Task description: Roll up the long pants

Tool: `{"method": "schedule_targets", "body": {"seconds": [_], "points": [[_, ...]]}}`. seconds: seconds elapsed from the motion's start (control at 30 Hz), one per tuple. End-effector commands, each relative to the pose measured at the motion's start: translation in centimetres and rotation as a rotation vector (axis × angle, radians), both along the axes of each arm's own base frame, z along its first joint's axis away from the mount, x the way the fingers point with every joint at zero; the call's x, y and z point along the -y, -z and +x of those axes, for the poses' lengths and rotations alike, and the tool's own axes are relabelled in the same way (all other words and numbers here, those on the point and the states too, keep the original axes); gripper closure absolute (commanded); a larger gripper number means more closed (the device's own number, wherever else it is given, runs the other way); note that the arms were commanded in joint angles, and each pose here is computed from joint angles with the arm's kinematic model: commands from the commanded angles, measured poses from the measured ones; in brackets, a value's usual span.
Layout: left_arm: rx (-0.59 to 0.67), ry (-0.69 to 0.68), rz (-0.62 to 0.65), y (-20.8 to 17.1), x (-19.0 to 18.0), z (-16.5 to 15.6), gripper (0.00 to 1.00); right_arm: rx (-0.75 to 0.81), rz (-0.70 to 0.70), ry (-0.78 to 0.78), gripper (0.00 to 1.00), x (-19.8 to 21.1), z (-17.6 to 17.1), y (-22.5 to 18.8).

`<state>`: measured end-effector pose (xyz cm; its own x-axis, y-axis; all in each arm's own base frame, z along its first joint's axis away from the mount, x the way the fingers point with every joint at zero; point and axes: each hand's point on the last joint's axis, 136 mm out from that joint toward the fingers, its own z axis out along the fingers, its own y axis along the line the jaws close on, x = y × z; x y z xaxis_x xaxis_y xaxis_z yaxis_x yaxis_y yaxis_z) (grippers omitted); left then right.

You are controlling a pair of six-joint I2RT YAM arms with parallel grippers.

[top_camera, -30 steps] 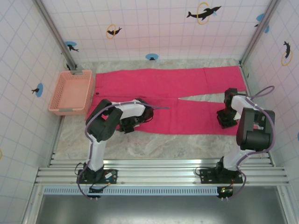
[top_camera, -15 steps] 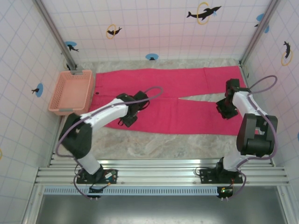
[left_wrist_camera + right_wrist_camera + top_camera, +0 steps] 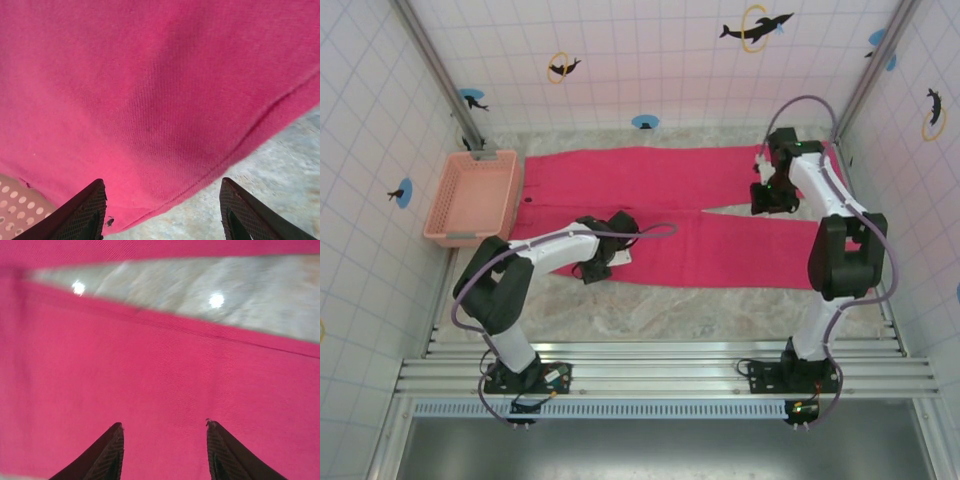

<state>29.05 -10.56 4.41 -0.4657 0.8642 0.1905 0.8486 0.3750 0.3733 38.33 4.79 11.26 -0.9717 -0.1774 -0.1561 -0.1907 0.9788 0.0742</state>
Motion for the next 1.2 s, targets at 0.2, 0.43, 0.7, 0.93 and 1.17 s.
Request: {"method": "schedule_targets", "body": {"seconds": [0.2,0.43,0.7,0.93,1.17], "points": [[-0.043,-0.189,0.199,-2.8,-2.4,1.5,0.35,-0.105,-0.176,-0.616,0.53,-5.2,-7.6,2.3],[-0.079,-0.289,0.095,-0.9,-2.2,1.2,0.33,-0.131,-0.352,-0.904,0.52,-8.1,-13.3,4.1],[-0.092,-0.350,0.081,-1.1,-3.8,1.8,0.32,-0.108,-0.424,-0.966,0.51,-7.3,-15.1,5.2],[-0.079,-0.486,0.035,-2.2,-7.0,1.5,0.31,-0.125,-0.446,-0.948,0.51,-7.9,-14.3,7.3],[-0.051,-0.546,0.031,-3.4,-9.1,1.0,0.30,-0.152,-0.433,-0.948,0.53,-8.5,-14.3,8.7]]}}
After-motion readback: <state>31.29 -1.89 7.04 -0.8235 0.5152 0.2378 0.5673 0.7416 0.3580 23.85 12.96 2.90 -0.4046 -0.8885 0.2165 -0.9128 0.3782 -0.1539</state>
